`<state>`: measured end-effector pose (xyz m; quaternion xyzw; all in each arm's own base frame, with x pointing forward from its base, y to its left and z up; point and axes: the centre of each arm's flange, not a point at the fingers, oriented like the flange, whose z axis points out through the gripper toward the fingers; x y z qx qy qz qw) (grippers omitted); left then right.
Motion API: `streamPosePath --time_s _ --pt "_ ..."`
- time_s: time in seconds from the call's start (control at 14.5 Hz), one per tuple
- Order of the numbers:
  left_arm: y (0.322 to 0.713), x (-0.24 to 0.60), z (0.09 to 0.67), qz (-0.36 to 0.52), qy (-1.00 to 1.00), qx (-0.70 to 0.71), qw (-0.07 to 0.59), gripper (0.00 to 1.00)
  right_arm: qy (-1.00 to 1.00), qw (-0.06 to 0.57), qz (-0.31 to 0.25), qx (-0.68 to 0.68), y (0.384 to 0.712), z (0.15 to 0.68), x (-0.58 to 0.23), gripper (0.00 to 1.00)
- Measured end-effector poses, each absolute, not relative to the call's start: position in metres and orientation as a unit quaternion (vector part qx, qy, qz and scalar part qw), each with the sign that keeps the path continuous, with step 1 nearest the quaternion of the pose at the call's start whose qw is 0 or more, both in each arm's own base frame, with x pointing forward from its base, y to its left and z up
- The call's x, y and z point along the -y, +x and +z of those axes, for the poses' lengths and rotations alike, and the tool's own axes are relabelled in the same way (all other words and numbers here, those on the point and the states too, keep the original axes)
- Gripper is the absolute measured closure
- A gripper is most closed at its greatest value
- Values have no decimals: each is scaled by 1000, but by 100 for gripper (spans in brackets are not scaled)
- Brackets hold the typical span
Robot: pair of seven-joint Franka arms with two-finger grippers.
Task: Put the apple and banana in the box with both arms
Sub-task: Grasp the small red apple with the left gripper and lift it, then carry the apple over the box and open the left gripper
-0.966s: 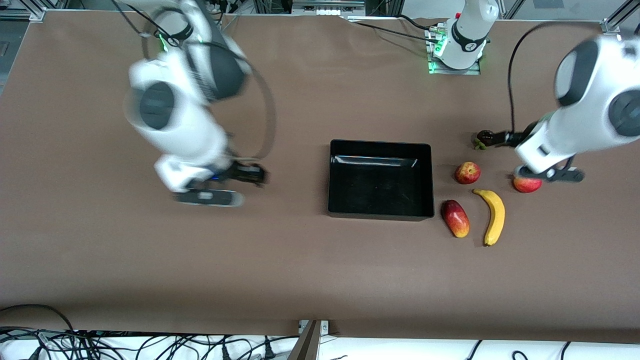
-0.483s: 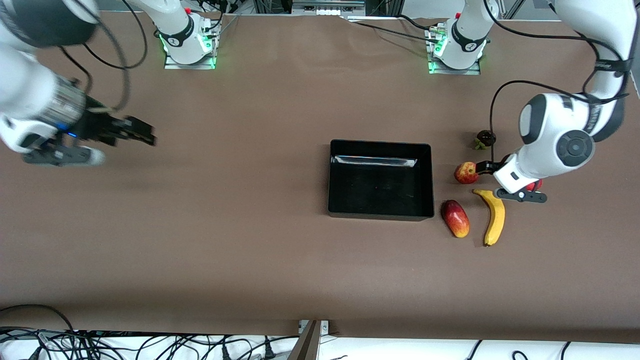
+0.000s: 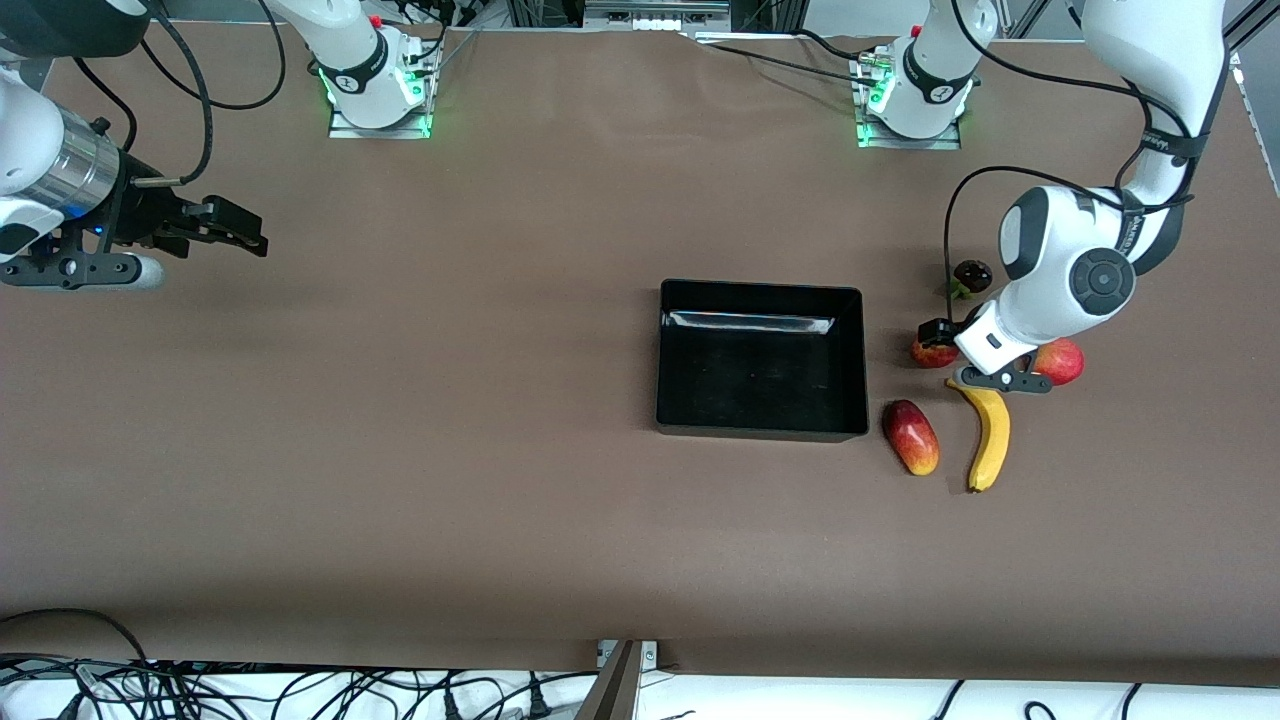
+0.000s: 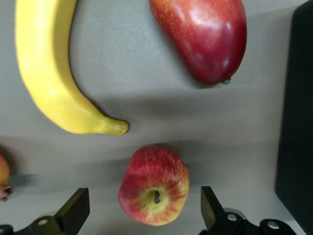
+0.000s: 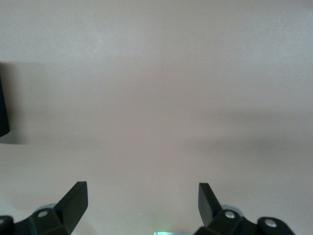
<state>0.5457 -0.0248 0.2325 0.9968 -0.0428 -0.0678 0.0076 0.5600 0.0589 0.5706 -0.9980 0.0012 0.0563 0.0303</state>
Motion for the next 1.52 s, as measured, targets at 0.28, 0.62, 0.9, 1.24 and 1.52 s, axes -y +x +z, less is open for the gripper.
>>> streamPosePath --time_s 0.28,0.62,0.9,1.24,1.52 --pt "541 22 190 -73 996 43 7 0 -998 29 54 -6 561 571 -49 0" --pt "540 24 186 -81 996 46 7 30 -999 8 49 7 560 572 -56 0" --pt "555 35 214 -102 993 55 9 30 -999 8 43 9 560 576 -58 0" --pt "605 107 349 -128 987 97 14 30 -1000 8 27 10 563 583 -59 0" --pt "583 212 349 -141 988 65 -9 30 -1000 -2 17 10 567 591 -57 0"
